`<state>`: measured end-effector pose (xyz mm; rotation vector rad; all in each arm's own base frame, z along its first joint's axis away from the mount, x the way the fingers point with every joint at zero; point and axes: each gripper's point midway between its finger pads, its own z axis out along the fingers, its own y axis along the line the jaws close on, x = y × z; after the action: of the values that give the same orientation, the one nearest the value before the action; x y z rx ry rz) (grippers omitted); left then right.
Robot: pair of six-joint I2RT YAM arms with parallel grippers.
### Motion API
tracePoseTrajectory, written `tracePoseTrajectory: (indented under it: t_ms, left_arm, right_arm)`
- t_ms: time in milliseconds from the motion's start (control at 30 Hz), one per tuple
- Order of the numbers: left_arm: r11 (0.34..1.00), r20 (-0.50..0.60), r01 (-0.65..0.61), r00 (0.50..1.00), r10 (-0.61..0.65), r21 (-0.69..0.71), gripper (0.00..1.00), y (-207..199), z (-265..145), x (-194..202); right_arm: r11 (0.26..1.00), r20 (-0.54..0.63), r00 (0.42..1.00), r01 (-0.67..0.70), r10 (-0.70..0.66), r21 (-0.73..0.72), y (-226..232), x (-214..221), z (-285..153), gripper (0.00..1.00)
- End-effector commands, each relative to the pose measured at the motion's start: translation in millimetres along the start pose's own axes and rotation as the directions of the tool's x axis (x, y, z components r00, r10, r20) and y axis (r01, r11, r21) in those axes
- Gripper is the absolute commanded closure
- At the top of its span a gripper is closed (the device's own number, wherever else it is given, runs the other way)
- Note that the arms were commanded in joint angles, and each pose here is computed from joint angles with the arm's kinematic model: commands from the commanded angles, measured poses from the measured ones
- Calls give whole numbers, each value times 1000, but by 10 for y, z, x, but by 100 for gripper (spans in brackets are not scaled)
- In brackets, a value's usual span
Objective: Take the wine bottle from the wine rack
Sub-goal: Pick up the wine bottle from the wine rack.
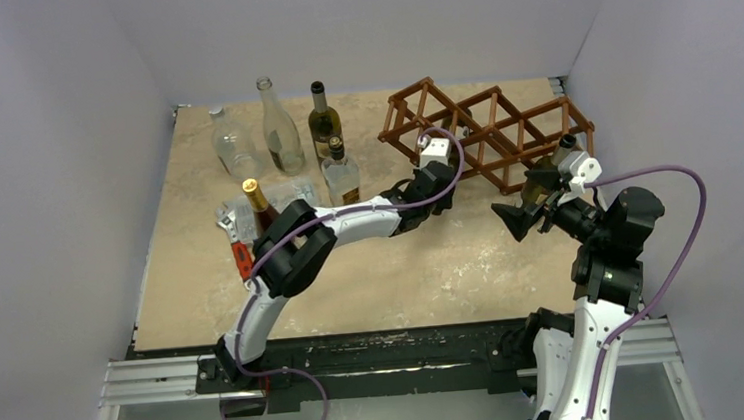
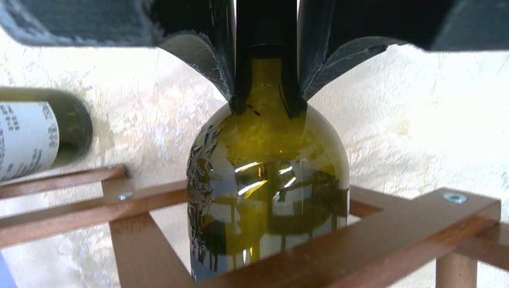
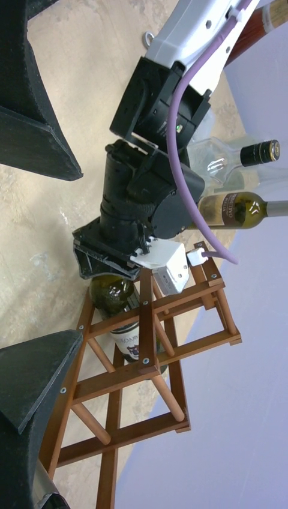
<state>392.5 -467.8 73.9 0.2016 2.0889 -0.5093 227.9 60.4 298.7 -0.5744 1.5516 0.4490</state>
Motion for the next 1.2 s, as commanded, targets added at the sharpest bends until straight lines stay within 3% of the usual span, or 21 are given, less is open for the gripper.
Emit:
tracePoseTrajectory:
  t_ms: [0, 300, 1167]
  left_arm:
    - [996, 200, 41, 978, -57, 81, 100, -260, -395, -883]
    - [993, 219, 50, 973, -73, 108, 100, -260, -592, -953]
    - [972, 202, -14, 979, -34, 233, 100, -254, -1350, -522]
  right_arm:
    - [999, 9, 1000, 27, -27, 24, -55, -30, 0, 1]
    - [999, 7, 1000, 28, -28, 27, -60, -24, 0, 1]
    - [998, 2, 999, 44, -44, 50, -88, -13, -7, 1]
